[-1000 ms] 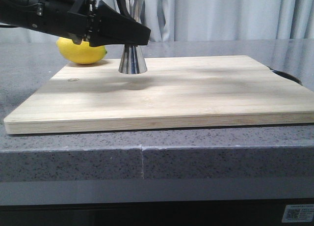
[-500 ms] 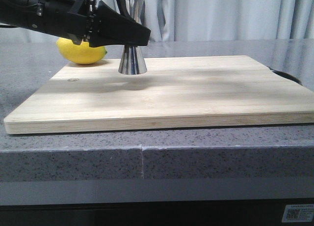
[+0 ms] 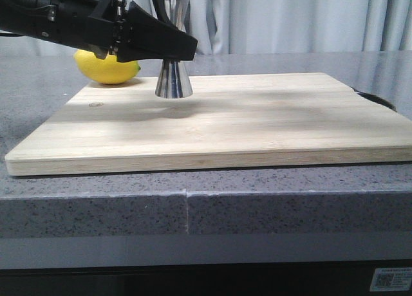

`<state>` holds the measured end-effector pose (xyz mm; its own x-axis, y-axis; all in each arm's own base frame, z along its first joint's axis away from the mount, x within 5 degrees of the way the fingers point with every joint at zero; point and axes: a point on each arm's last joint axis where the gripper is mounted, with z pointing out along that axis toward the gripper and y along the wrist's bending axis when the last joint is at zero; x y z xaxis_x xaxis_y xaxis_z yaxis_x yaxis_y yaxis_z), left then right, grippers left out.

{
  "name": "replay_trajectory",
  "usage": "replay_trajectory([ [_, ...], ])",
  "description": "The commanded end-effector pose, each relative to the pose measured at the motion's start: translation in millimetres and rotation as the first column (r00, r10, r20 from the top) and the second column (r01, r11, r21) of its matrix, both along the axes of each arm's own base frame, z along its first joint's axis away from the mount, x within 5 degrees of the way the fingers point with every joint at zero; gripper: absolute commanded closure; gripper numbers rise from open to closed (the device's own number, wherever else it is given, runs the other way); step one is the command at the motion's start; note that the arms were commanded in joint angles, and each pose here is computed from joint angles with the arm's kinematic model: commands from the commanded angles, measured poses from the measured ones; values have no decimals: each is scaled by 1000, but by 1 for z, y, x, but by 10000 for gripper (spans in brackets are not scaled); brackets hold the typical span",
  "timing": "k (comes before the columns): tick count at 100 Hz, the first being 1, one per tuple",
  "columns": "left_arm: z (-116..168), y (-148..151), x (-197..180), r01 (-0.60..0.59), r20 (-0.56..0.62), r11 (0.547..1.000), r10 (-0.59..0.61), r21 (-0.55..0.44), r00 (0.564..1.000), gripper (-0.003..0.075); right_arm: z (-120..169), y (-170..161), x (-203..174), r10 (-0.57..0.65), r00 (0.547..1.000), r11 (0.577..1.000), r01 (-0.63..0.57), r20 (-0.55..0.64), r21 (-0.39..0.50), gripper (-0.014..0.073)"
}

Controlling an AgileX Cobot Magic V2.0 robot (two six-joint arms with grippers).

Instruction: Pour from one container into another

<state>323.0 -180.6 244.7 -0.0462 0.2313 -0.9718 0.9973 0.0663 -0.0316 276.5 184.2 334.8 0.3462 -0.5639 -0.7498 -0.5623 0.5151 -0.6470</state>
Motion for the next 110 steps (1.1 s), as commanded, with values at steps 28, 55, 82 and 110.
replay_trajectory([
  [28, 37, -5, -13, 76, 44, 988, -70, -133, 997, 739, 28, 0, -7, 41, 994, 997, -48, 103, 62, 349],
  [55, 36, -11, -16, 88, 45, 988, -83, -129, 996, 739, 27, 0, -7, 41, 994, 998, -47, 104, 51, 349],
  [82, 36, -11, -16, 88, 45, 988, -83, -129, 996, 739, 22, 2, -4, 47, 994, 998, -50, 97, 28, 349],
  [110, 36, -11, -16, 88, 45, 988, -83, -129, 996, 739, 20, 3, -4, 58, 992, 998, -58, 109, 1, 349],
])
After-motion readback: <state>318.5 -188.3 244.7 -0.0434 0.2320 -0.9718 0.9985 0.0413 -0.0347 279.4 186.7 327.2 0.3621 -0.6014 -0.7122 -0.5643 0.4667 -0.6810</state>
